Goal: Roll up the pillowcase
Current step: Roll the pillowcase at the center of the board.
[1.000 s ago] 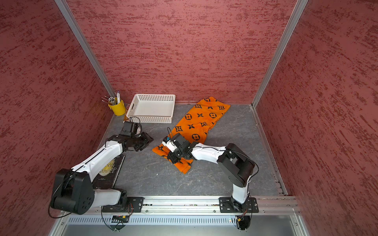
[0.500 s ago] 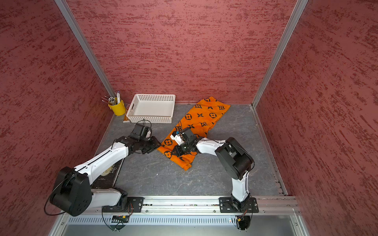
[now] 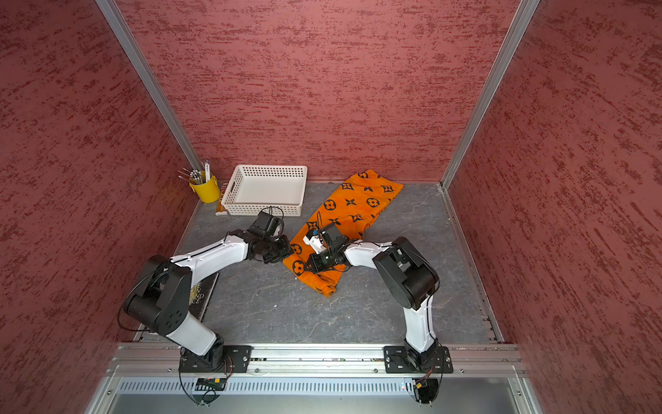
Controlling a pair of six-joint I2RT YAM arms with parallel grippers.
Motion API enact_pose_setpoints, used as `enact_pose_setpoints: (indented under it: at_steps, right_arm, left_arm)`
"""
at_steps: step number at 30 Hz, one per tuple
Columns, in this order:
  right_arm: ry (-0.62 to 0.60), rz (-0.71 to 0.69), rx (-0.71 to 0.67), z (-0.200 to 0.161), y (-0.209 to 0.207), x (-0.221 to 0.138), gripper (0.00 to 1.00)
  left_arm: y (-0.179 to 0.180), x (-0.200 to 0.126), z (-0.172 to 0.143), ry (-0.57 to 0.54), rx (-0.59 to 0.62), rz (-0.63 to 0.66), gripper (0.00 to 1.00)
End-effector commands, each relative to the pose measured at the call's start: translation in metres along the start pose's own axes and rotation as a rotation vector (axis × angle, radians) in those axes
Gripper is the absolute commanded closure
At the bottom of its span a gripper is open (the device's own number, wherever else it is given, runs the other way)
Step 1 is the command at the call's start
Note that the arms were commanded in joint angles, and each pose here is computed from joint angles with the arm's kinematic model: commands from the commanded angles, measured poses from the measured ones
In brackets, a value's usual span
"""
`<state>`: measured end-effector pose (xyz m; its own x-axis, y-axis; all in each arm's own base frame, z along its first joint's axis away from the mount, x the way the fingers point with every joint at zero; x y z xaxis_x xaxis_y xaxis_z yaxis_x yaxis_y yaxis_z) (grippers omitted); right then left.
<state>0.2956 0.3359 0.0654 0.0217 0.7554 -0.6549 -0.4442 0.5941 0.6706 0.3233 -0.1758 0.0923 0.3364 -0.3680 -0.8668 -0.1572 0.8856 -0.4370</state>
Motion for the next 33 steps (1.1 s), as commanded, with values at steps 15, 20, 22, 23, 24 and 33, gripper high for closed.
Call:
enact_pose_setpoints:
  at_steps: [15, 20, 22, 23, 24, 33]
  right_arm:
    - [0.036, -0.292, -0.197, -0.044, 0.025, -0.066, 0.41]
    - [0.131, -0.319, -0.183, -0.071, 0.012, -0.062, 0.42]
    - [0.140, -0.345, -0.178, -0.071, 0.006, -0.059, 0.42]
    - [0.139, -0.369, -0.177, -0.070, 0.002, -0.059, 0.43]
    - [0.137, -0.406, -0.175, -0.068, -0.004, -0.059, 0.44]
    - [0.131, -0.588, -0.099, -0.061, -0.053, -0.057, 0.59]
  left_arm:
    - [0.024, 0.015, -0.004, 0.062, -0.138, 0.188, 0.79]
    - [0.024, 0.017, -0.005, 0.069, -0.144, 0.184, 0.79]
    - [0.023, 0.016, -0.003, 0.065, -0.143, 0.184, 0.79]
    - [0.024, 0.016, -0.003, 0.066, -0.142, 0.184, 0.79]
    - [0.024, 0.016, -0.004, 0.067, -0.140, 0.186, 0.79]
    - [0.027, 0.013, -0.004, 0.062, -0.138, 0.204, 0.79]
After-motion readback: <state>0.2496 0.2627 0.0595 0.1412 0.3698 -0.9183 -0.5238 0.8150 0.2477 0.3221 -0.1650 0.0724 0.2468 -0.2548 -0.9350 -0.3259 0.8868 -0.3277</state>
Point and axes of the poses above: each gripper's point midway between its finger pads, its own x axis out along the fingers, its own y axis along the line the jaws close on, z = x × y, the point moved 3 cm from there along -x, back along the fingers, and after that the axes turned 6 degrees about x, right-handed, at the moved point
